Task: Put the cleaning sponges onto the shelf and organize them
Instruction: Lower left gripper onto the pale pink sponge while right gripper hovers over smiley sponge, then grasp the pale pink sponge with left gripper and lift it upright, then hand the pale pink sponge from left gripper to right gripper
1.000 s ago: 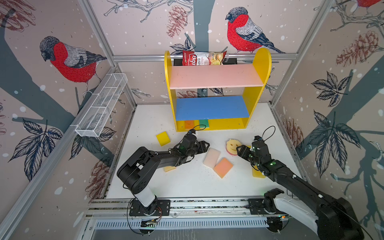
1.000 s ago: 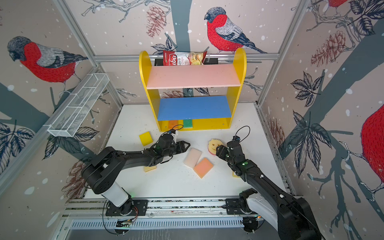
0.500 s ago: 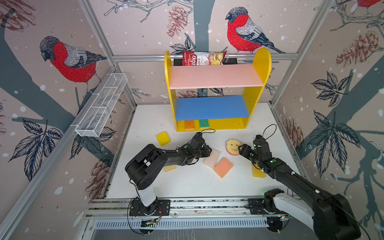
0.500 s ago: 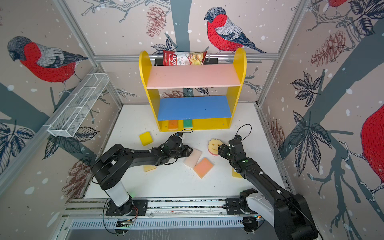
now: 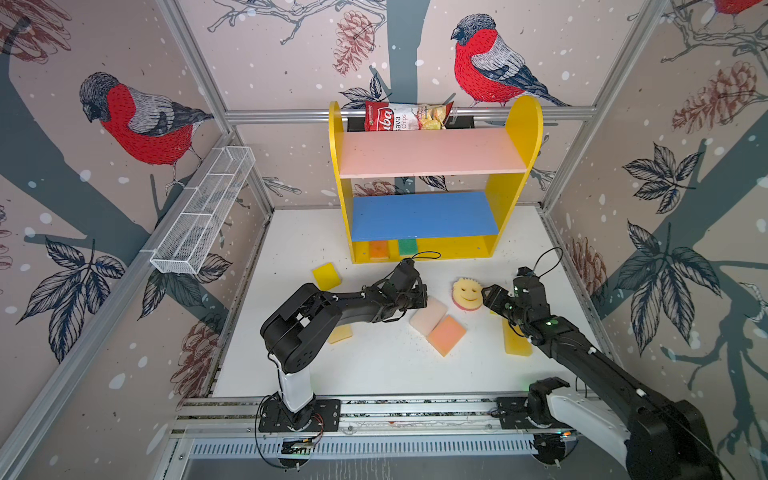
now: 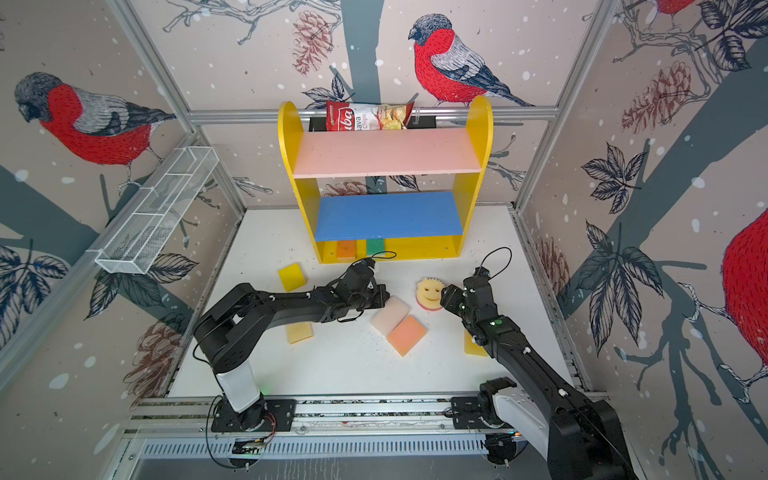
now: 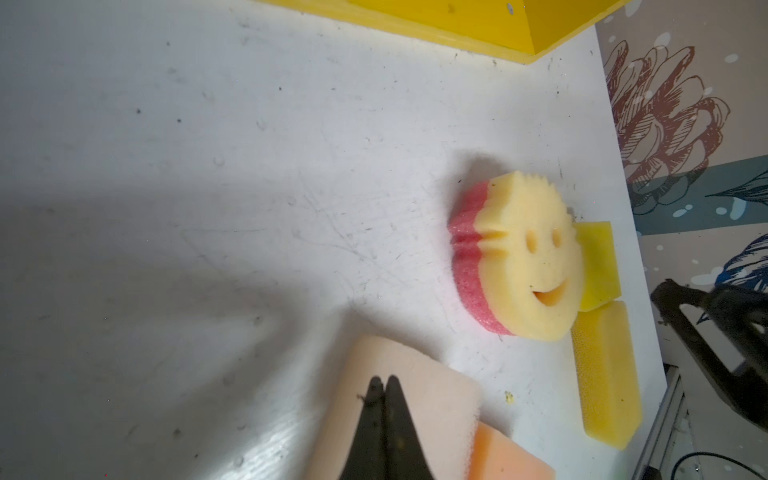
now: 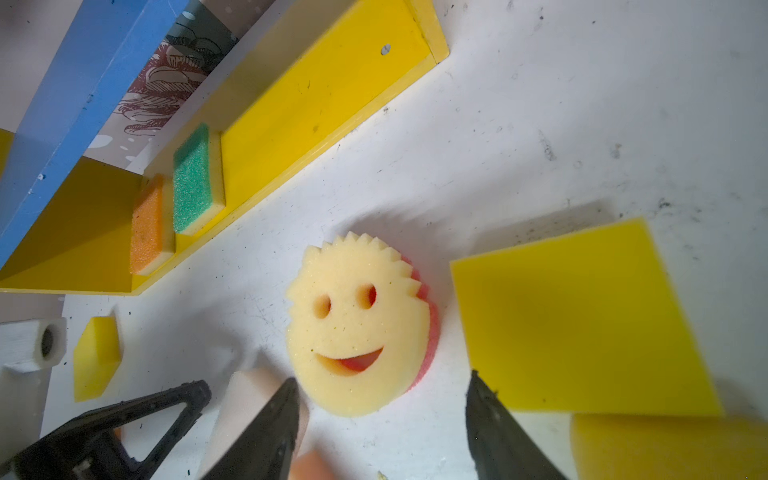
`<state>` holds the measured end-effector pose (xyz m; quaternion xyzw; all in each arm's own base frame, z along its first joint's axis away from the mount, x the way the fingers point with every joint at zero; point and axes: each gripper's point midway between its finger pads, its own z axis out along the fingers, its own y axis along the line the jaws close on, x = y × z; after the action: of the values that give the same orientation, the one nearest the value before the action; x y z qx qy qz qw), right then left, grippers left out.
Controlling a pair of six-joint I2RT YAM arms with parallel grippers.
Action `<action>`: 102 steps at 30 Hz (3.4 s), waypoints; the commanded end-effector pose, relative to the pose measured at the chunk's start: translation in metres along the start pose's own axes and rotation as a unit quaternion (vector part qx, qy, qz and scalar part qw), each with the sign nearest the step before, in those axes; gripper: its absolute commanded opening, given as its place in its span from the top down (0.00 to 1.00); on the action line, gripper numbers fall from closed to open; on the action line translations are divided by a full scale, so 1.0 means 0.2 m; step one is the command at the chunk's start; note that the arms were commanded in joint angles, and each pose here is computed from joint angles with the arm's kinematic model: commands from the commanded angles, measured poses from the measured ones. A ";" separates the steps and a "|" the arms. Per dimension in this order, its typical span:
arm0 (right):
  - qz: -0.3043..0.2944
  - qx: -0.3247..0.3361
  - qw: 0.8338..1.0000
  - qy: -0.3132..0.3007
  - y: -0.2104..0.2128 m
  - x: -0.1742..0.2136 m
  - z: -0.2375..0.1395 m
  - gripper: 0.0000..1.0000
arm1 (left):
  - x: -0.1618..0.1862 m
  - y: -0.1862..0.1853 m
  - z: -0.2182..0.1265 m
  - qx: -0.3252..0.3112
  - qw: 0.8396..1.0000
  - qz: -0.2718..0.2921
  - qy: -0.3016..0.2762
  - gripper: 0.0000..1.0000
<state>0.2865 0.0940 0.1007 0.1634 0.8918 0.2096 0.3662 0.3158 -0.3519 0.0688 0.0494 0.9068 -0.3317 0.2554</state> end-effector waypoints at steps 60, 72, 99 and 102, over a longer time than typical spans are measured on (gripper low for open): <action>-0.033 -0.025 0.991 0.125 0.24 0.23 0.40 0.36 | -0.25 0.19 -0.55 -0.141 0.981 -0.003 -0.131 1.00; -0.123 -0.142 0.958 0.217 0.94 0.77 0.50 0.40 | -0.34 0.23 -0.80 -0.164 0.964 -0.006 -0.209 1.00; -0.095 -0.330 0.937 0.064 1.04 0.21 -0.14 0.36 | -0.39 0.10 -0.66 -0.086 0.975 -0.035 -0.200 1.00; -0.112 -0.345 0.929 0.074 1.11 0.28 -0.16 0.32 | -0.39 0.08 -0.67 -0.073 0.976 -0.050 -0.201 1.00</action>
<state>0.2613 0.2858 0.1841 -0.0647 0.8210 0.4504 0.3449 0.3270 -0.2394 0.1712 -0.0705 0.8749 -0.2406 0.4142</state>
